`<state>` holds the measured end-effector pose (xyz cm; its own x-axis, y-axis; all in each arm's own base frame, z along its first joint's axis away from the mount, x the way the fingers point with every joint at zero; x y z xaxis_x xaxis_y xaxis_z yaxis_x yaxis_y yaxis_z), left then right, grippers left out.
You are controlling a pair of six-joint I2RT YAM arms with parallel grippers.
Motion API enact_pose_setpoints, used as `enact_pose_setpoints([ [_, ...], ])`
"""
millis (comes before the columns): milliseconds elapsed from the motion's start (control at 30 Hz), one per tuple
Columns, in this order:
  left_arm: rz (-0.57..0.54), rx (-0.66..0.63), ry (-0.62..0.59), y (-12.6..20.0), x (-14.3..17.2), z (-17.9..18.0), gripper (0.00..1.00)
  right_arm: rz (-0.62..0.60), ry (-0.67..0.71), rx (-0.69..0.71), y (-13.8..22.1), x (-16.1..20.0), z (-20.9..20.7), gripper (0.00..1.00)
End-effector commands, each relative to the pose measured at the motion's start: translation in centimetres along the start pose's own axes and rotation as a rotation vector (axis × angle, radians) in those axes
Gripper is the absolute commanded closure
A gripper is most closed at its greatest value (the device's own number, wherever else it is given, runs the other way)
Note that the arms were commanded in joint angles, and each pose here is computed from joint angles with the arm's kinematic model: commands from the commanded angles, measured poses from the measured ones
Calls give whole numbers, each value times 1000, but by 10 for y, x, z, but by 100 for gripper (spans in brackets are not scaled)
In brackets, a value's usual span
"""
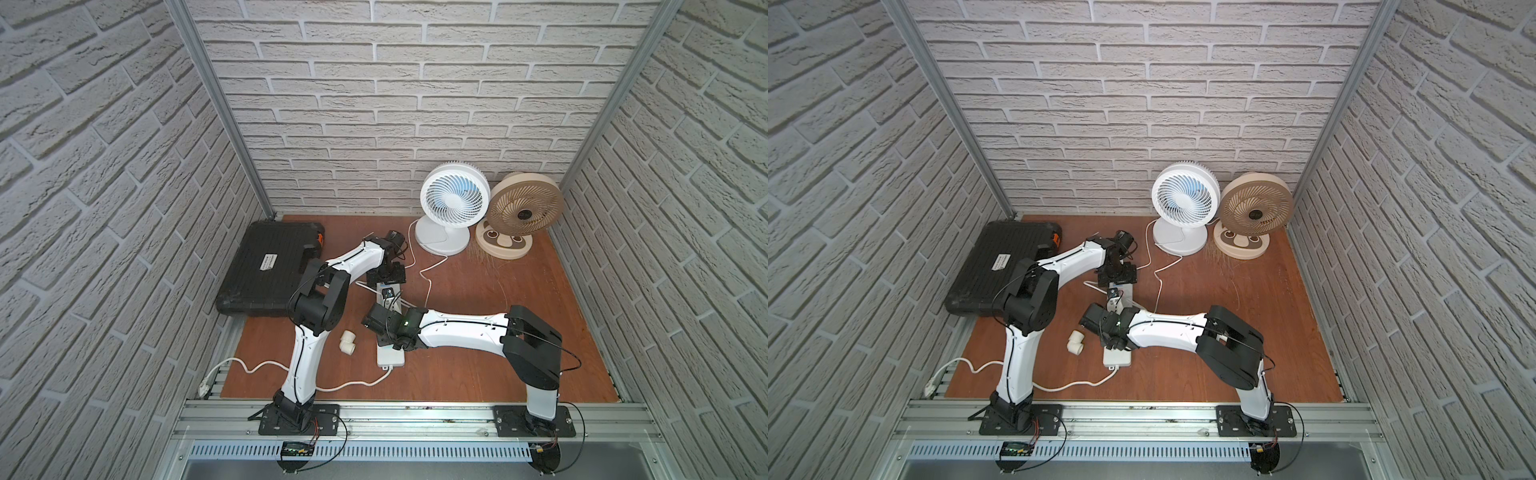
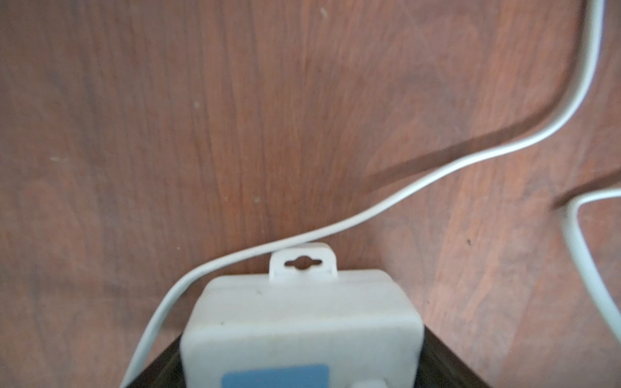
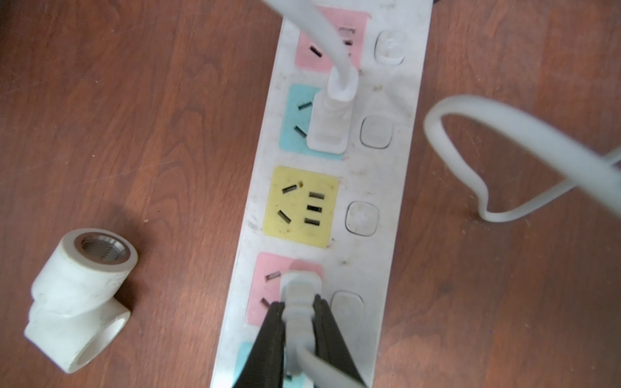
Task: Unplug the desk fan from the power strip
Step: Remove the plug from the socket.
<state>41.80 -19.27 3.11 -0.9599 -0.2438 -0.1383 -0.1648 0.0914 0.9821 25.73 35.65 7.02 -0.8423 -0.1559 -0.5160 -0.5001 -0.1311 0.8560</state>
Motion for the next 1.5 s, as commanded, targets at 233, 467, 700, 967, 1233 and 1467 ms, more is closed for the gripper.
enact_pose_setpoints([
  [233,160,-115,8,-33,38,35,100,-11,116,120,7,-12,14,97],
  [467,162,-114,10,-33,39,36,100,-2,160,156,3,-11,20,97],
  [700,162,-114,9,-33,39,36,100,-6,157,145,4,-10,19,97],
  [967,160,-116,8,-32,39,37,100,-7,75,59,6,-8,10,97],
  [1233,158,-118,10,-31,38,37,100,16,-40,-48,6,-2,-3,97],
  [1467,159,-118,10,-31,38,37,100,14,-28,-33,8,-6,-4,97],
])
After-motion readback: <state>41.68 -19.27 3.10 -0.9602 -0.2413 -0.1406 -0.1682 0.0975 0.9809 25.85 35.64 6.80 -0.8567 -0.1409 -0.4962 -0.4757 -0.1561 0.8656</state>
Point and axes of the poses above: each gripper's point midway between its finger pads, its own y axis back along the fingers, its own z axis along the line the jaws close on, x = y × z, the point moved 1 cm from there along y, back along the fingers, and after that the axes turned 4 degrees about y, right-handed, at the moved point
